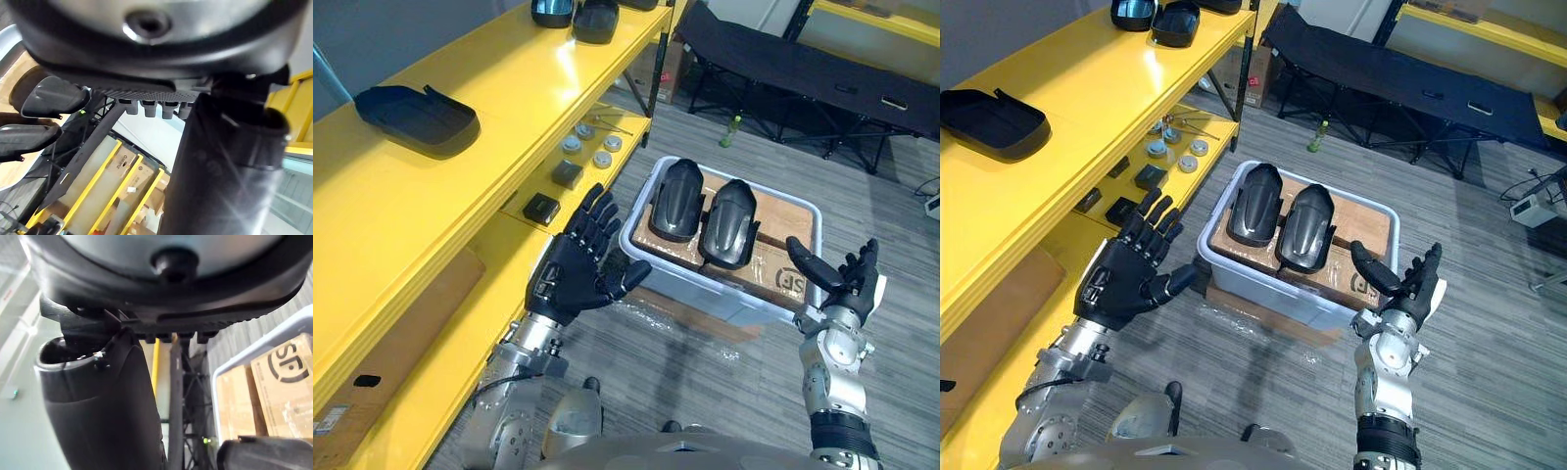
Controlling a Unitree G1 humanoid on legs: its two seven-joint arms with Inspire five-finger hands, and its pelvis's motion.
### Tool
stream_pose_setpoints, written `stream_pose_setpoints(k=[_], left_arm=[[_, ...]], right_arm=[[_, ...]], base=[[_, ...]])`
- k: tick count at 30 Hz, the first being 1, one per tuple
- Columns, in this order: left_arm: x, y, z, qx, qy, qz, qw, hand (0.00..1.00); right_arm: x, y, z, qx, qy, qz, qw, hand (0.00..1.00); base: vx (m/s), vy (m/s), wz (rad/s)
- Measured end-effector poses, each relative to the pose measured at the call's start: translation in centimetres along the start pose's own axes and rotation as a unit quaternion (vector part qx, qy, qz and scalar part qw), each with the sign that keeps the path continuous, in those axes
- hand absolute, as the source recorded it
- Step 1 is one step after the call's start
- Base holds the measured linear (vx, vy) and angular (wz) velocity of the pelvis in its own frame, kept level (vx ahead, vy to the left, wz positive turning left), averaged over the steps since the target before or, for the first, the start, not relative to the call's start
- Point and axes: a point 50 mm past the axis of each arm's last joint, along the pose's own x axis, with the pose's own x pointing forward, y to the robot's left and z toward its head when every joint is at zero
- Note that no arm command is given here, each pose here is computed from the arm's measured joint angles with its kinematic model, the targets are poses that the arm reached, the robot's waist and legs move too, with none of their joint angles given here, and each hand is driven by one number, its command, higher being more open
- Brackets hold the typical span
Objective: Walk over and take three plastic housings, then place them on the shelf
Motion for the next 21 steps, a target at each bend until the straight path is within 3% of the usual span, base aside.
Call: stream_pose_setpoints(k=[7,13,21], left_arm=[[0.1,-0.3,-0.2,0.015,0.011,-0.015,1.000,1.00],[0.8,0.7,-0.7,0.024,0.025,-0.014,0.999,1.00],[2.4,1.5,-0.4,0.051,0.030,-0.038,0.997,1.00]], right_arm=[[-0.2,-0.2,-1.2,0.004,0.027,-0.041,0.999,1.00],[3.4,-1.1,-0.8,0.022,0.053,-0.083,0.995,1.00],[6.9,3.1,3.8,0.172,0.016,-0.043,0.984,1.00]], base=[[-0.08,-0.006,-0.05],[-0.13,-0.034,0.13],[-0.07,-0.041,0.18]])
